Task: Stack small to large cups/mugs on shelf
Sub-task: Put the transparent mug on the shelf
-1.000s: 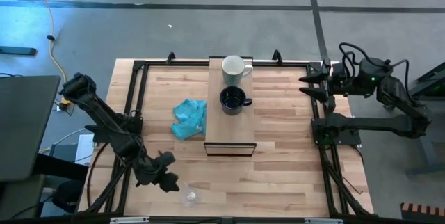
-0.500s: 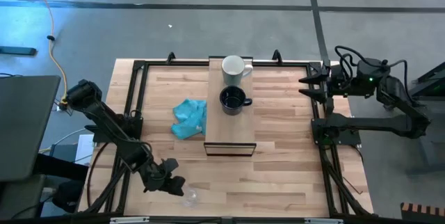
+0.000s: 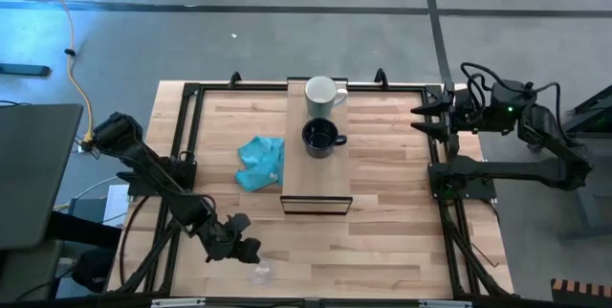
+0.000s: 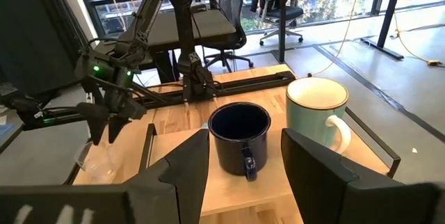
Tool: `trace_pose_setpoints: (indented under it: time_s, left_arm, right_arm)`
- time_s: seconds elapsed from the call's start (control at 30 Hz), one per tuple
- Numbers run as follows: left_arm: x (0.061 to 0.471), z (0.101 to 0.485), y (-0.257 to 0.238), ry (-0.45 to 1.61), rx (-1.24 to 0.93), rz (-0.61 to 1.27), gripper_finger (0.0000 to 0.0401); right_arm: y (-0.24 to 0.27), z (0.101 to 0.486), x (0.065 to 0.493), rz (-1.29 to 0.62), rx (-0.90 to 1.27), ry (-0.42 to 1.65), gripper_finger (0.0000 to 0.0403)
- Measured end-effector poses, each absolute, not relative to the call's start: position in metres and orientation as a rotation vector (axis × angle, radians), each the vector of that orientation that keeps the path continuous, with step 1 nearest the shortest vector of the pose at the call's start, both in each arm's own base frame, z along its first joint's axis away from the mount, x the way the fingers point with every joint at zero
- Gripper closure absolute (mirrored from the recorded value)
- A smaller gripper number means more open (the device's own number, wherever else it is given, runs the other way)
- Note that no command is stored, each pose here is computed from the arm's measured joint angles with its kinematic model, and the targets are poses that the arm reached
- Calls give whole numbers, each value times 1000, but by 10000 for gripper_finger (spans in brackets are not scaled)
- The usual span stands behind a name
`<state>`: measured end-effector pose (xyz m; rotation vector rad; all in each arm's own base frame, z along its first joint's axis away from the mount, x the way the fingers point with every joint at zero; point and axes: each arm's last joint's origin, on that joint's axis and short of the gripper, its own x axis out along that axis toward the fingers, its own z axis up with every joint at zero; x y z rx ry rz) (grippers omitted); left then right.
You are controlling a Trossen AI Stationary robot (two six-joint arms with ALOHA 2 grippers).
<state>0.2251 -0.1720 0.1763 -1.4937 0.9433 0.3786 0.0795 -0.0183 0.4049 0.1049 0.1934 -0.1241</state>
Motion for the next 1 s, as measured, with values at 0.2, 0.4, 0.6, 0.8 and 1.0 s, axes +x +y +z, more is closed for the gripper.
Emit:
trace_pose_setpoints:
  time_s: [0.2, 0.4, 0.6, 0.8, 1.0]
  left_arm:
    - [231, 176, -164, 945, -1464, 367, 130]
    - [231, 176, -163, 978, -1442, 342, 130]
    - [230, 175, -163, 1004, -1412, 340, 130]
    - [230, 175, -163, 1017, -1382, 315, 130]
    - [229, 175, -163, 1024, -1376, 308, 130]
  right_arm:
    - [-18, 405, 79, -125, 116, 193, 231]
    - [-18, 405, 79, -125, 116, 193, 231]
    - [-18, 405, 79, -125, 115, 193, 231]
    - [-18, 405, 79, -125, 116, 193, 231]
    - [-18, 405, 79, -125, 116, 192, 231]
